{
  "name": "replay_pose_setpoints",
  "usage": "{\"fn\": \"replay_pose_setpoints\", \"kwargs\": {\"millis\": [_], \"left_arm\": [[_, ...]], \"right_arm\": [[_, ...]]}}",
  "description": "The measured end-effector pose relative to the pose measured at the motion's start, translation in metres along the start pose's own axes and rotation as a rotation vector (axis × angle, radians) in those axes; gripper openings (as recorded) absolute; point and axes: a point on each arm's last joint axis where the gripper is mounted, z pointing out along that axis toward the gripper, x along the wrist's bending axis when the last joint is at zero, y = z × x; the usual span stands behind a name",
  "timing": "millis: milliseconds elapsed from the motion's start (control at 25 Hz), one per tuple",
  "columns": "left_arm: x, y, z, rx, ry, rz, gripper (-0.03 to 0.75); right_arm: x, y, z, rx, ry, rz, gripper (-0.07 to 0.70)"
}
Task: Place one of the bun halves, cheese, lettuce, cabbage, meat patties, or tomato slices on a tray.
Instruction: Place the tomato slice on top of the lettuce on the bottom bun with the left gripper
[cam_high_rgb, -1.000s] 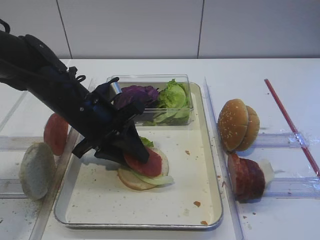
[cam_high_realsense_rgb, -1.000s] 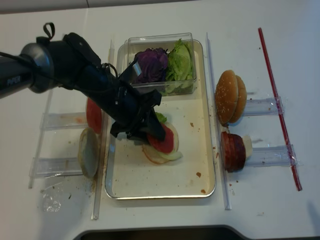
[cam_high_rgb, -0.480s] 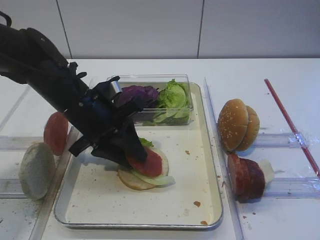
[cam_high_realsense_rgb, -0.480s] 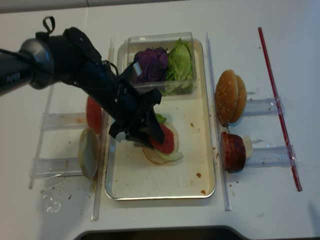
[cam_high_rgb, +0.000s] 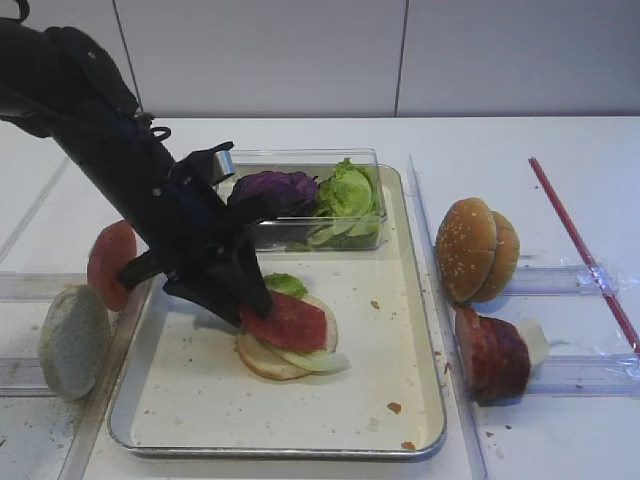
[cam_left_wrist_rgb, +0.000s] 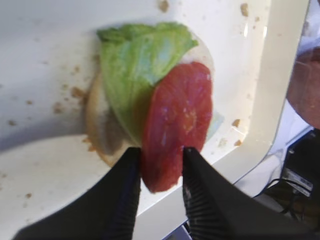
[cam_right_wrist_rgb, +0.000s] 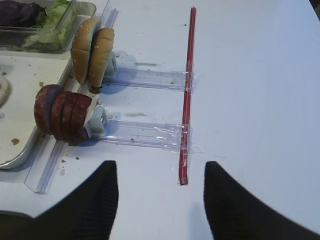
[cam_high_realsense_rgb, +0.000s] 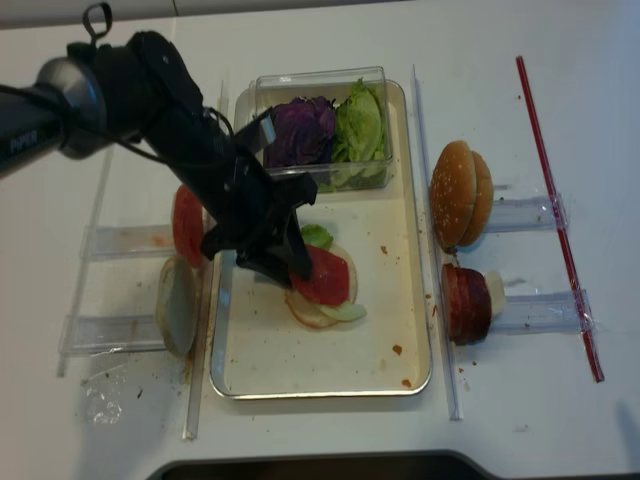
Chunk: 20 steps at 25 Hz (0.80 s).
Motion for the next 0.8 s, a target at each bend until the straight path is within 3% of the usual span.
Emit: {"fn": "replay_pose_setpoints", "kwargs": {"millis": [240,600,800], "left_arm": [[-0.003,0.007,-0.012,-0.035,0.066,0.005,0.190],[-0.009,0.009,-0.016,-0.051,0.087,-0.011,0.190],[-0.016,0.003,-0.031,-0.093,0.112,0.022,0.190]], "right_arm": [[0.000,0.000,0.000,0.000,0.000,0.000,0.398],[0.000,0.000,0.000,0.000,0.000,0.000,0.398],[0.000,0.000,0.000,0.000,0.000,0.000,0.398]]}}
